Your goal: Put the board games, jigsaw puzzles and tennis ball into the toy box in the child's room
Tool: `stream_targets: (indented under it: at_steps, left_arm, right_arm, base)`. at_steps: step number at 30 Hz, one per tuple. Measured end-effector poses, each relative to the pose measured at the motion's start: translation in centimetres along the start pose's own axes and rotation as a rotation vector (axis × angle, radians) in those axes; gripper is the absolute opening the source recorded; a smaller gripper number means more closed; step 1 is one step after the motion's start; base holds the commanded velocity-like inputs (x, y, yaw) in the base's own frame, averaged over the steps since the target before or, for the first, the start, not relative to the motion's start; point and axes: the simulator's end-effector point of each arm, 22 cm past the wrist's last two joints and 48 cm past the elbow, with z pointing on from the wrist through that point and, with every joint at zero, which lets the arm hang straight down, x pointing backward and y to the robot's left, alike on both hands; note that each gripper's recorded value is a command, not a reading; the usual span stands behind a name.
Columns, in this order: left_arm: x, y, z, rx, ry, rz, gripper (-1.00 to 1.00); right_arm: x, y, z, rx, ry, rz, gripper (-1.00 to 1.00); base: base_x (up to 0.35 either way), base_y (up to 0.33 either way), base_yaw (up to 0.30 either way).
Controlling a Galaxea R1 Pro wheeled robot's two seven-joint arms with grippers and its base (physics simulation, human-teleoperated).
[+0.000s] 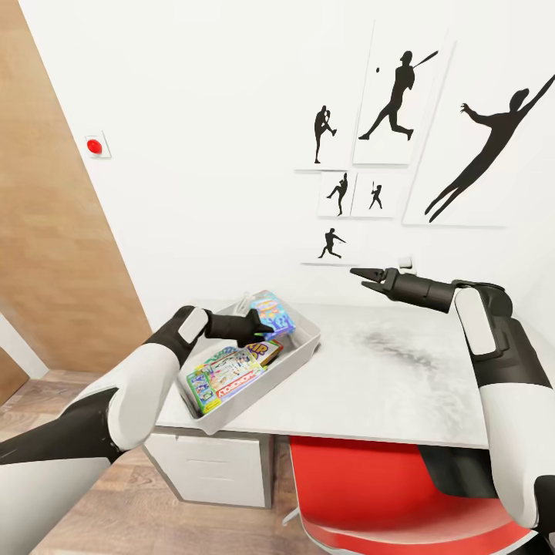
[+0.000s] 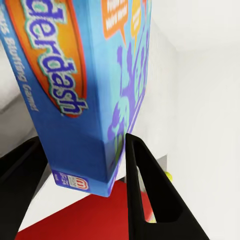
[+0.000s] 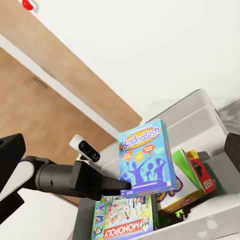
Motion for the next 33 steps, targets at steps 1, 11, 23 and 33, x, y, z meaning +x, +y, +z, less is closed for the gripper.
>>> stream_targets:
  at_steps: [1,11,23,33]
  left_arm:
    - [0.0,0.0,0.1,-0.002,-0.001,-0.001,-1.0]
    - [-0.2,0.5,0.1,-0.021,-0.011,-0.012,-1.0]
    - [-0.7,1.1,-0.1,-0.032,-0.035,-0.051,-1.0]
    - [-0.6,2.6,0.4,-0.067,-0.035,-0.063,-1.0]
  right_arm:
    - [0.0,0.0,0.0,0.0,0.0,0.0,1.0]
    - [0.0,0.0,0.0,-0.002,-0.001,0.0,1.0]
    - [0.0,0.0,0.0,-0.001,0.001,0.001,1.0]
    - [0.5,-0.8,0.3,0.005,0.009,0.01,1.0]
  base:
    - [0.0,0.0,0.0]
    - [0.0,0.0,0.0]
    - [0.0,0.0,0.0]
    - [0.0,0.0,0.0]
